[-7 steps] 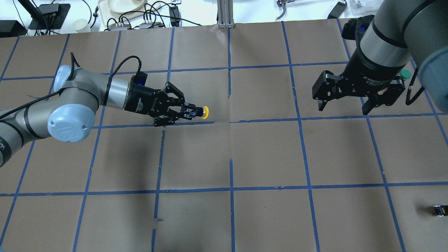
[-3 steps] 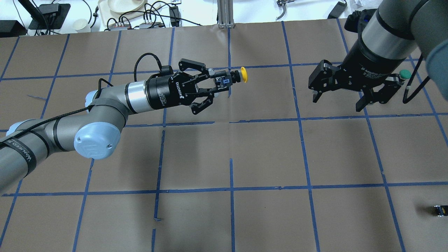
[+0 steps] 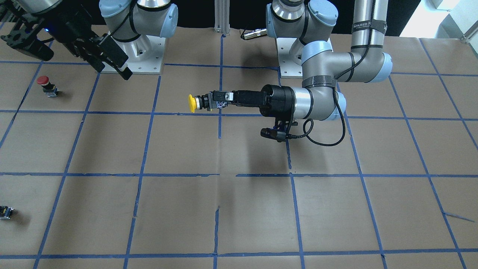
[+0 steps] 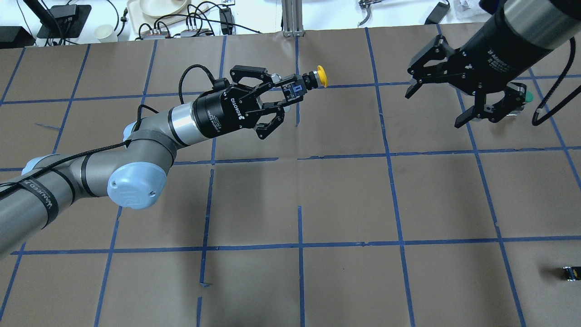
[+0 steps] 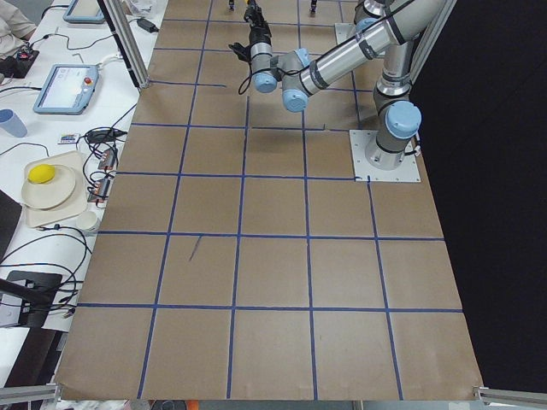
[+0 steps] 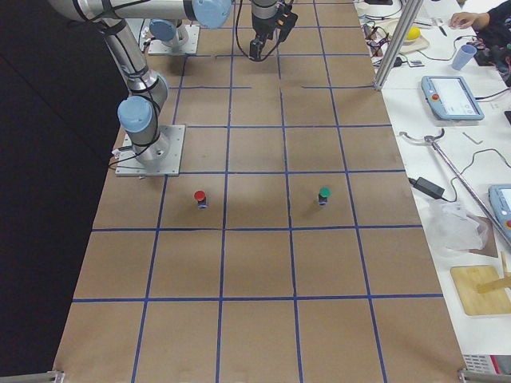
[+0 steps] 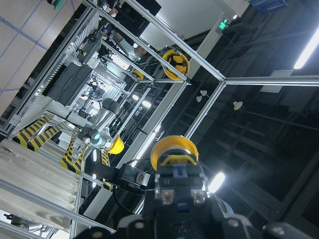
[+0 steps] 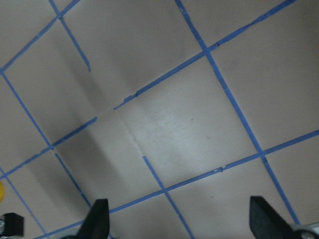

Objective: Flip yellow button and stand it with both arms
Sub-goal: 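Hold the yellow button up with the left gripper while the right gripper approaches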

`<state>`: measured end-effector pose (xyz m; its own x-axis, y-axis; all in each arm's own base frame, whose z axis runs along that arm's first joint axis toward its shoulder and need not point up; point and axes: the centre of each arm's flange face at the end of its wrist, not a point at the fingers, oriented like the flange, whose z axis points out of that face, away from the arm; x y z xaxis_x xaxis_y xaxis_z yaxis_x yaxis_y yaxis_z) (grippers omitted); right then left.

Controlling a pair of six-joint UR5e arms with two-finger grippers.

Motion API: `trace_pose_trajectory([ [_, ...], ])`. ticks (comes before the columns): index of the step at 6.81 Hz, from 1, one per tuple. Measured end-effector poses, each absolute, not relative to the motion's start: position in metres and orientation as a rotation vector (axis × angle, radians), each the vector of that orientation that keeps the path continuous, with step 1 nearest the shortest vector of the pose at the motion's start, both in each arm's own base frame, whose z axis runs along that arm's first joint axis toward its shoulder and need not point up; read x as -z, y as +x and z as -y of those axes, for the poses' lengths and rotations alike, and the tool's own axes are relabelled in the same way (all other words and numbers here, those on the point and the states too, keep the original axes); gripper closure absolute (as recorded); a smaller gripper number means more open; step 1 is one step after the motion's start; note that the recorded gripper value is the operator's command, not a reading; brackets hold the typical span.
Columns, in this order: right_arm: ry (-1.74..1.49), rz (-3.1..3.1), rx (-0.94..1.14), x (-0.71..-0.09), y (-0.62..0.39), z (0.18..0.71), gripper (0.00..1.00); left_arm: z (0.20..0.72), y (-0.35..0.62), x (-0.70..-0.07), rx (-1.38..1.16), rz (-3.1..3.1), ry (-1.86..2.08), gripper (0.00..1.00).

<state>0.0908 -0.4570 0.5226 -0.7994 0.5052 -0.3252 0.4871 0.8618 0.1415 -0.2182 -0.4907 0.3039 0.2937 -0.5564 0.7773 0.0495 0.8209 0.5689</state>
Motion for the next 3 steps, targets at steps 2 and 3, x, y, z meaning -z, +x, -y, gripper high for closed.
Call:
trace_pose_trajectory([
  [2,0.886,-2.41,-0.1,-0.547,0.088,0.467,0.0,0.487,-0.229,-0.307,0.433,1.222,0.461,0.8],
  [3,0.899,-2.31,-0.131,-0.548,0.093,0.473,0.0,0.484,-0.235,-0.308,0.439,1.226,0.443,0.8],
])
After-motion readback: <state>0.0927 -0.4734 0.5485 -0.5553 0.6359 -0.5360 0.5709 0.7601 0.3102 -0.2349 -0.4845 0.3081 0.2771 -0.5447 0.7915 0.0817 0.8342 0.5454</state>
